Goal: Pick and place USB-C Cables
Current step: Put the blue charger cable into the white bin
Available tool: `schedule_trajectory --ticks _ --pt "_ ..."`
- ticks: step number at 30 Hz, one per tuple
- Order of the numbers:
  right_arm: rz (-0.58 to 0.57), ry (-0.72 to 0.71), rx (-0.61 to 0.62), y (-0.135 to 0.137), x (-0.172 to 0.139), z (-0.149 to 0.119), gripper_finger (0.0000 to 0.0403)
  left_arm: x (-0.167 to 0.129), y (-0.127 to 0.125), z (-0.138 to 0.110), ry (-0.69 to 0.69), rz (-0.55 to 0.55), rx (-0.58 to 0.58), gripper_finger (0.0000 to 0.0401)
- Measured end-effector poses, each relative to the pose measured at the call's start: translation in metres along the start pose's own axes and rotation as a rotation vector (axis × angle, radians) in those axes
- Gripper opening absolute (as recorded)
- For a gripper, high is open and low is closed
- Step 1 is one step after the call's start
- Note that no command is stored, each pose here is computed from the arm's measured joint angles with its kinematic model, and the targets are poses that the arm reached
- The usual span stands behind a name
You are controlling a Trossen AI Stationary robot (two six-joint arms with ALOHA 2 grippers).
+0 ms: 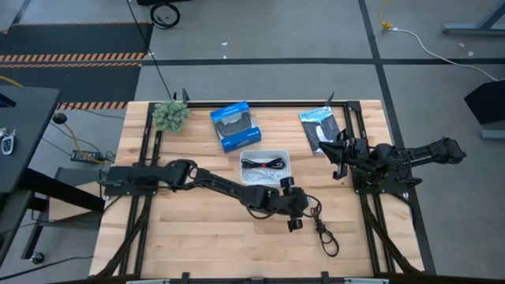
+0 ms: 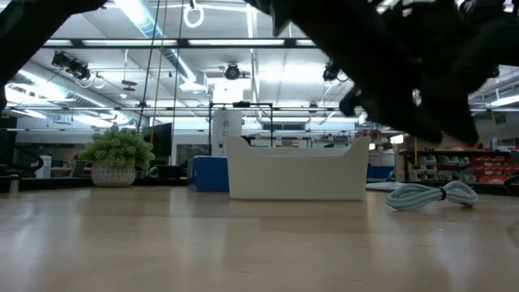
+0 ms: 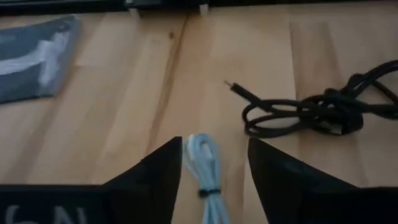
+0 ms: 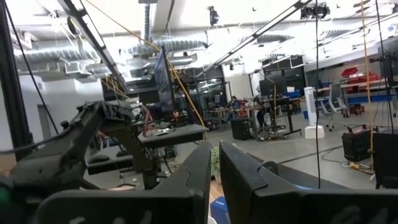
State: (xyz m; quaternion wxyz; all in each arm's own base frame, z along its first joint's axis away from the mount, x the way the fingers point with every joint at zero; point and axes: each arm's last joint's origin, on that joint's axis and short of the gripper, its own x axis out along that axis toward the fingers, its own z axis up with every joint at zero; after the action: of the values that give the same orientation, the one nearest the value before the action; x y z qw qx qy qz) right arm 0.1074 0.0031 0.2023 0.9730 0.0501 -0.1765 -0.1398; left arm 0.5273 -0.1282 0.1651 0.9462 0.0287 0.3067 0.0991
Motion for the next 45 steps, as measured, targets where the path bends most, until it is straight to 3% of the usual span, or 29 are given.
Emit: schedule_trajectory --ticks 6,11,17,30,40,45 --pt "-0.001 -0.001 0.000 0.000 0.000 0.000 0.0039 0.012 0.003 -0.014 0.075 -0.056 0.023 0.0254" --pt "0.000 0.001 0.000 0.000 0.000 0.000 0.0039 0.024 0.006 -0.034 0.181 -0.068 0.024 0.0260" --pt "0.000 0.000 0.000 0.000 0.000 0.000 0.0039 0.026 0.003 -0.037 0.190 -0.057 0.049 0.0211" --pt "-0.001 0.000 0.000 0.000 0.000 0.000 0.0039 0.012 -0.001 -0.031 0.196 -0.036 0.087 0.0031" --pt "-0.001 0.000 0.000 0.000 0.000 0.000 0.0039 -0.050 0.019 0.022 0.157 -0.007 0.112 0.0050" --pt "0.000 0.002 -0.001 0.000 0.000 0.000 0.0039 -0.081 0.041 0.033 0.256 0.041 0.145 0.0041"
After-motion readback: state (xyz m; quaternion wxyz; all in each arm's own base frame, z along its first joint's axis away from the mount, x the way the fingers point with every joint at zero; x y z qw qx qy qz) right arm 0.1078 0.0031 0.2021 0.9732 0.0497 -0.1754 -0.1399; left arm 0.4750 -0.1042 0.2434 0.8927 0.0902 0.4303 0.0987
